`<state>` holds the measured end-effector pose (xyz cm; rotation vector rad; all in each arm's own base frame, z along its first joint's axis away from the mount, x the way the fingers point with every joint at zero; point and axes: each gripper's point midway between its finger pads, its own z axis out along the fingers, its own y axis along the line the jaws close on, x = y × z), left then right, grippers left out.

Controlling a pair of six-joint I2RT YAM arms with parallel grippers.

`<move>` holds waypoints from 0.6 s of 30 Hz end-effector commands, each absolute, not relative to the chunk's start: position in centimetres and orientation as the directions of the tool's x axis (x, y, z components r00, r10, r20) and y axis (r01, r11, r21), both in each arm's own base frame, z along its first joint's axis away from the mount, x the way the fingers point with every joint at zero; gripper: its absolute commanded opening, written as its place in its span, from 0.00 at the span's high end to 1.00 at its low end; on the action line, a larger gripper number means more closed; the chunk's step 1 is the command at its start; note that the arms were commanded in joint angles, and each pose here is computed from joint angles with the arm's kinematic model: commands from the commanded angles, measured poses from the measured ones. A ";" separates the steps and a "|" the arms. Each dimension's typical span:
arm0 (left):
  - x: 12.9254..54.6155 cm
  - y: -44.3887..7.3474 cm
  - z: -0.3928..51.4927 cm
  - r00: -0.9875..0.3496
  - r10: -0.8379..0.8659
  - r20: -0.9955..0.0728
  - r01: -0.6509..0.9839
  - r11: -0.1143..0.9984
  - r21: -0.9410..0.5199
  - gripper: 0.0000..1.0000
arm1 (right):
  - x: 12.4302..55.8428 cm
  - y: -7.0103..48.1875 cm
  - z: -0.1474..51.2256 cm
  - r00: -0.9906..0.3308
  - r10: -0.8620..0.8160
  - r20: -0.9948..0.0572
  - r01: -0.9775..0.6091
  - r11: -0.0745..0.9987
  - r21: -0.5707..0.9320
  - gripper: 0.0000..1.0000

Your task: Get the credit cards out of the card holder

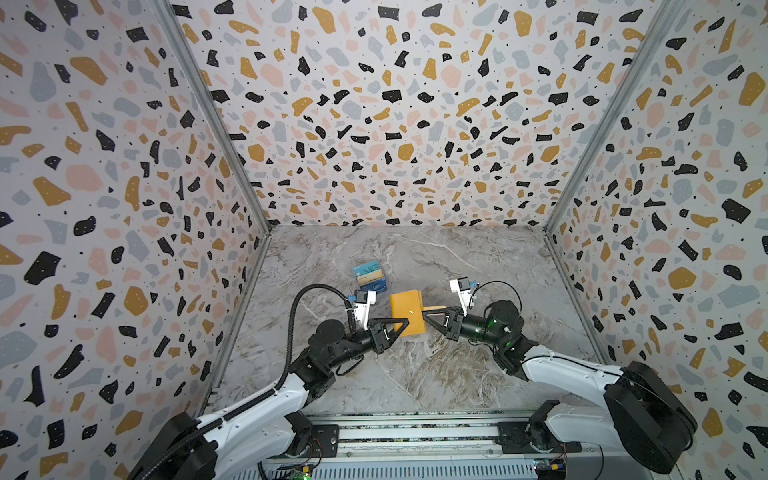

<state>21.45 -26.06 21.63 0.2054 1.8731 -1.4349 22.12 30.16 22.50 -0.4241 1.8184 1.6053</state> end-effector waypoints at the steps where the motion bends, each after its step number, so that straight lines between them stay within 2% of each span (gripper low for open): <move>1: 22.3 -25.4 22.1 -0.657 -0.279 -0.700 0.554 0.451 -0.700 0.49 | 22.2 30.0 23.3 -0.703 0.186 -0.687 -0.654 0.210 0.726 0.99; 6: 23.1 -24.1 21.0 -0.643 -0.263 -0.719 0.504 0.562 -0.656 0.34 | 22.6 29.8 22.2 -0.714 0.178 -0.677 -0.628 0.264 0.732 1.00; 12: 23.7 -22.8 19.4 -0.652 -0.215 -0.727 0.440 0.673 -0.594 0.31 | 23.0 29.6 21.1 -0.721 0.168 -0.673 -0.609 0.309 0.730 1.00; 18: 23.7 -23.8 18.7 -0.672 -0.205 -0.712 0.438 0.666 -0.604 0.32 | 23.3 29.6 20.0 -0.728 0.154 -0.668 -0.598 0.334 0.729 1.00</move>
